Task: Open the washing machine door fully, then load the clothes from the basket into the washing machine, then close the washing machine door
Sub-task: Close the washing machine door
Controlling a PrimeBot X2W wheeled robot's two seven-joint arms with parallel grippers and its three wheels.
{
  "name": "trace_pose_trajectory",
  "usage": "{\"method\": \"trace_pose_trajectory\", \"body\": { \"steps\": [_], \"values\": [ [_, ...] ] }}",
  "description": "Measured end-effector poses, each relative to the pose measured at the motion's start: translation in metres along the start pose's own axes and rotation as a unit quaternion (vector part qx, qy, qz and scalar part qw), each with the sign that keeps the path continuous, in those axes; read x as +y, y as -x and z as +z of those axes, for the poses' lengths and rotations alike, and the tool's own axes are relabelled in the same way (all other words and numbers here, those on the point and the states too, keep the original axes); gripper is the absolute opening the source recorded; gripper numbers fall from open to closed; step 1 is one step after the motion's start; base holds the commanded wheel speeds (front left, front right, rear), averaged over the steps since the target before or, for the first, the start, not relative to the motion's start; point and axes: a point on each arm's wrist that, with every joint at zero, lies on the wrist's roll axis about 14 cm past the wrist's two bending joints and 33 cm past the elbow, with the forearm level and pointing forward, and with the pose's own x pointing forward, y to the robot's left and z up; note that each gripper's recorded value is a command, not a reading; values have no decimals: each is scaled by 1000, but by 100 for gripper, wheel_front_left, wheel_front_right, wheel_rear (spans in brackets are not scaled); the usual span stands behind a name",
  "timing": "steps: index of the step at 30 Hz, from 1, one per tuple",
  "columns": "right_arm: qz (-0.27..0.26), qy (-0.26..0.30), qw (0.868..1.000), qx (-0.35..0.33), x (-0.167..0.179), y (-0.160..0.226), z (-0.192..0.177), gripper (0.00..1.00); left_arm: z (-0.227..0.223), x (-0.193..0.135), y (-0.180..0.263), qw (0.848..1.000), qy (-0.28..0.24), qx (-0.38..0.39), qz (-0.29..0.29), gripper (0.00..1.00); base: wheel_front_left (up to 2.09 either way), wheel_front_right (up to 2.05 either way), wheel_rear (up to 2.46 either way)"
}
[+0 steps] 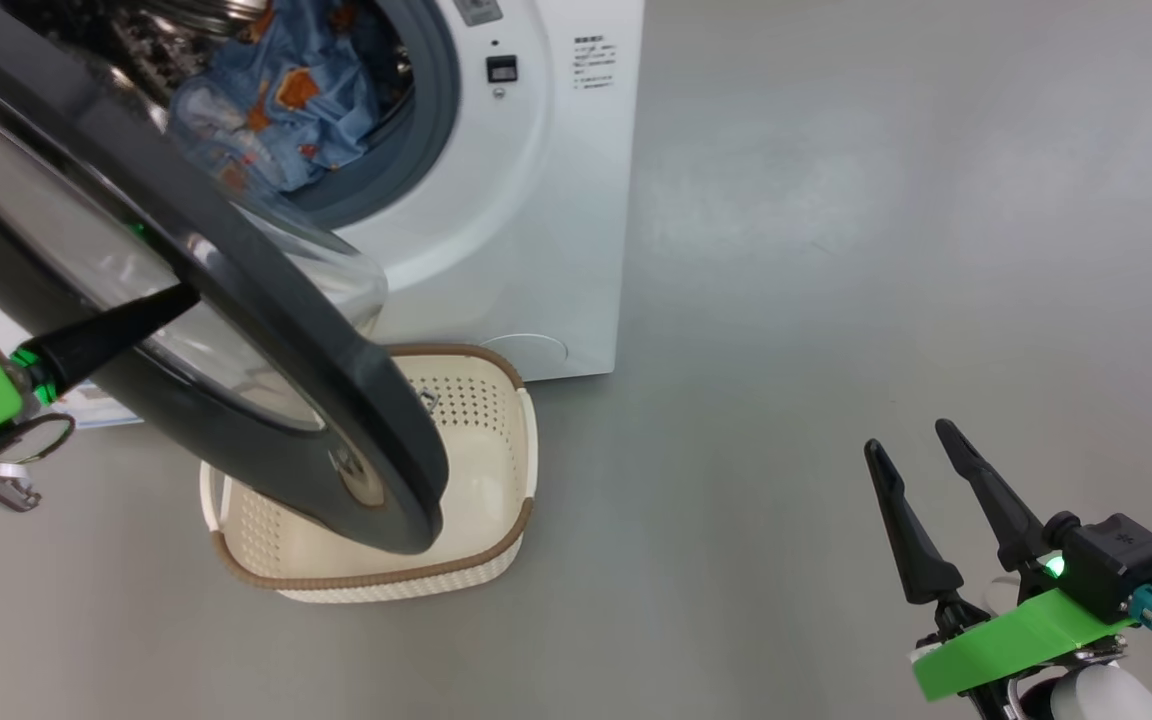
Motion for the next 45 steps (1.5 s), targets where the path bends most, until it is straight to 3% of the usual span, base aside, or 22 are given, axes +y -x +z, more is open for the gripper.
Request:
{"method": "trace_pose_trajectory", "body": {
  "steps": [9,17,20,21,22,23,25,37,45],
  "values": [
    [-17,0,1000,3,-7,15,-1,100,-1,-11,-8,1000,-7,-4,-12,0,0,0,0],
    [1,-1,1000,-4,4,11,3,100,-25,8,11,1000,16,-19,13,2,0,0,0],
    [9,-2,1000,-6,9,8,4,100,-36,18,20,999,30,-30,25,38,0,0,0],
    [12,-2,1000,-6,11,7,4,100,-40,20,22,998,33,-33,28,60,0,0,0],
    [15,-2,1000,-7,12,7,4,100,-43,23,25,998,38,-39,31,75,0,0,0],
    [17,-2,1000,-6,14,6,4,100,-47,26,28,998,42,-43,35,75,0,0,0],
    [20,-3,1000,-1,16,9,1,100,-55,31,34,996,51,-52,42,100,0,0,0],
    [35,-1,999,-3,25,7,3,100,-94,62,58,983,106,-129,83,100,0,0,0],
    [33,2,999,1,22,12,1,100,-106,83,69,967,100,-193,130,100,0,0,0]
  ]
}}
